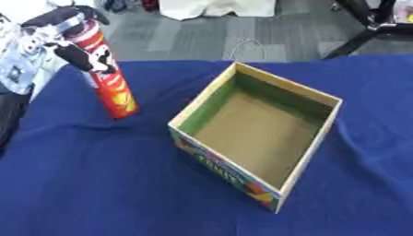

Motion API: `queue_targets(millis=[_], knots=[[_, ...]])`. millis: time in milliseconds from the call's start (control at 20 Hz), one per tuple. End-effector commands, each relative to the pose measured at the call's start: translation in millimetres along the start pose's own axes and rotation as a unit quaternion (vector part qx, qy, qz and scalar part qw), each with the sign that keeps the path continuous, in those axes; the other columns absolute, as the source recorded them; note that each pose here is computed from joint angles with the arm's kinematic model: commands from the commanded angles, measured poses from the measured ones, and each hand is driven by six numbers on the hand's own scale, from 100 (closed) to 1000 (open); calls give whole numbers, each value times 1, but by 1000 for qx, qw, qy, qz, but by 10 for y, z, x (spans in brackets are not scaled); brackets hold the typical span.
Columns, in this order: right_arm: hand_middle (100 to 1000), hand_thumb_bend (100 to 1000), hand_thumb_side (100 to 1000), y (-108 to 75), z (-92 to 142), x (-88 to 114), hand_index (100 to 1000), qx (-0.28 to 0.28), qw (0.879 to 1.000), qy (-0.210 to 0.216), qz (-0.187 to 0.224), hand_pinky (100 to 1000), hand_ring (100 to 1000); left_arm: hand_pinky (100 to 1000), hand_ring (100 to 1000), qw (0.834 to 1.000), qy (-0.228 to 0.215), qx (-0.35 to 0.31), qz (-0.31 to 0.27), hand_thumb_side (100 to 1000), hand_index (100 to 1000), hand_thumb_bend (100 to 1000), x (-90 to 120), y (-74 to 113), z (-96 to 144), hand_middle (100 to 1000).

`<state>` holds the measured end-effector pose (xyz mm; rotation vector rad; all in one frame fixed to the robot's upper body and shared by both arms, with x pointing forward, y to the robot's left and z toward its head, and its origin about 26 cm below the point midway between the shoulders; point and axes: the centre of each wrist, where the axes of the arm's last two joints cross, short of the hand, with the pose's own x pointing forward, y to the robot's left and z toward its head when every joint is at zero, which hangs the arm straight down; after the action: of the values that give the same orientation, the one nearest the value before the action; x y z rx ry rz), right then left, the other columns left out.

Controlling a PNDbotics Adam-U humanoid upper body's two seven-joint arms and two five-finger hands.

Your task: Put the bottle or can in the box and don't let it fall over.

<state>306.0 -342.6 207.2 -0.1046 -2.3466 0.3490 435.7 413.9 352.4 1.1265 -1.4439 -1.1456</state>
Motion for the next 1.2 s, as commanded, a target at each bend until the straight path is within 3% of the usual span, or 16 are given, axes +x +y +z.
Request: queue_targets(millis=[50, 100, 300, 600, 700, 950, 1200], knots=[[757, 100, 756, -41, -41, 85, 982, -2, 1000, -15, 6, 1000, 692, 301, 540, 996, 1, -83, 13, 100, 805, 488, 10, -526, -108, 815], [757, 100, 755, -41, -42, 86, 982, -3, 1000, -16, 6, 1000, 692, 280, 521, 997, 1, -82, 15, 100, 795, 458, 9, -528, -108, 735], [756, 100, 753, -42, -48, 95, 980, -5, 1000, -19, 7, 1000, 692, 281, 507, 997, 6, -80, 19, 100, 768, 392, -1, -545, -106, 672], [755, 100, 749, -37, -55, 109, 978, -7, 1000, -24, 7, 1000, 692, 183, 437, 999, 4, -37, 21, 100, 603, 313, 1, -552, -96, 527], [754, 100, 749, -34, -59, 115, 978, -7, 1000, -25, 6, 1000, 692, 100, 372, 1000, 1, -12, 16, 100, 548, 318, 6, -576, -91, 474], [754, 100, 748, -32, -64, 125, 977, -9, 1000, -28, 4, 1000, 692, 100, 299, 999, -1, 46, -5, 100, 471, 363, -29, -712, -72, 398], [753, 100, 746, -29, -64, 126, 977, -9, 1000, -29, 2, 1000, 693, 100, 199, 996, -9, 87, -8, 100, 385, 326, -58, -776, -69, 289]])
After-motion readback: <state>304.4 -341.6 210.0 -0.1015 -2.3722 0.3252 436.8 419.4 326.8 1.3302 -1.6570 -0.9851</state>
